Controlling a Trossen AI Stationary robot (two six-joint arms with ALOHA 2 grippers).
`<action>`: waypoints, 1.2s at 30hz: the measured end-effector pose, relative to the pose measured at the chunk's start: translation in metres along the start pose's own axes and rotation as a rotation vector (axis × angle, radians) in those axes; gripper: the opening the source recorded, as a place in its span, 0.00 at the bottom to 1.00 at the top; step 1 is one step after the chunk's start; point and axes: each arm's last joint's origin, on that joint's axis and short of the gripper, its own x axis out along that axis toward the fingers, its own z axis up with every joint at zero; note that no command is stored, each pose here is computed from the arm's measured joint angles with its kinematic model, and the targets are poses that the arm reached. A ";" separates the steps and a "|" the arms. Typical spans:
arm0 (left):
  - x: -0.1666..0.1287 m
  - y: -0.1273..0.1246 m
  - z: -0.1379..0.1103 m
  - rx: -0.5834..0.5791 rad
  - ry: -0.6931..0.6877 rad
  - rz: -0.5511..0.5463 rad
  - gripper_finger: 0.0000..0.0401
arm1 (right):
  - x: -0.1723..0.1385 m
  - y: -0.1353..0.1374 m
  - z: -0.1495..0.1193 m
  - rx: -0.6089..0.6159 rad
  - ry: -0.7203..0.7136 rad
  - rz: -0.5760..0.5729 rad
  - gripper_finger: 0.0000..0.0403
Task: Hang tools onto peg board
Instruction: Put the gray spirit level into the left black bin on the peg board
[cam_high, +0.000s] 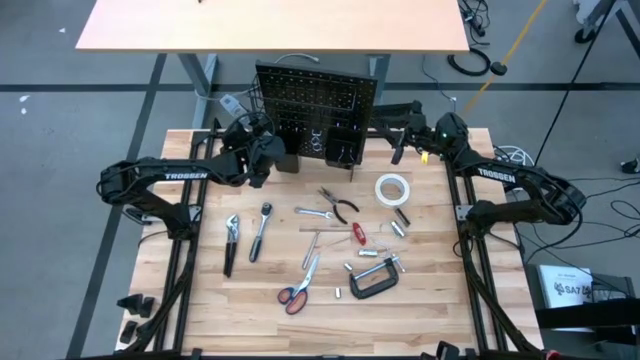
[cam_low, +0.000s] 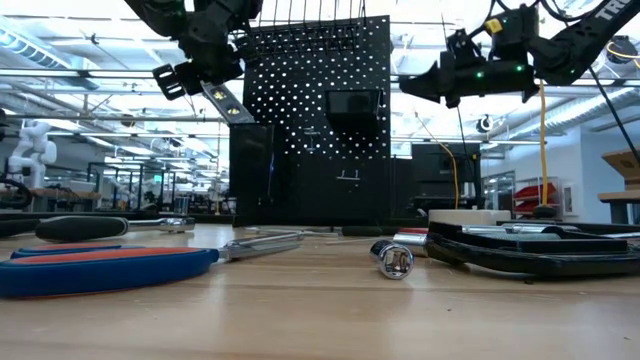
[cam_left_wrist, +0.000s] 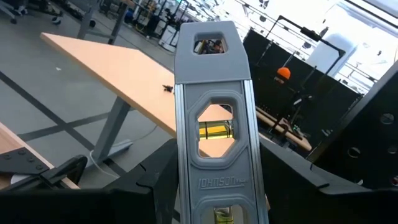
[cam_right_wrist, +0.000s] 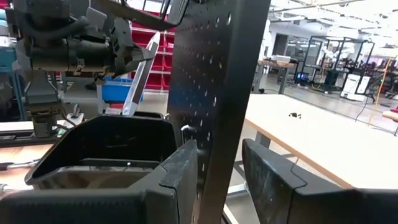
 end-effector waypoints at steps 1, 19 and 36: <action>0.000 0.000 0.000 0.000 0.001 -0.001 0.48 | 0.000 0.000 0.000 0.002 0.005 0.000 0.30; -0.002 -0.002 0.002 0.294 0.003 -0.008 0.48 | 0.000 0.000 -0.001 0.002 0.006 0.000 0.30; -0.007 -0.001 -0.005 0.390 0.110 -0.113 0.48 | 0.000 0.000 0.000 0.001 0.002 -0.001 0.30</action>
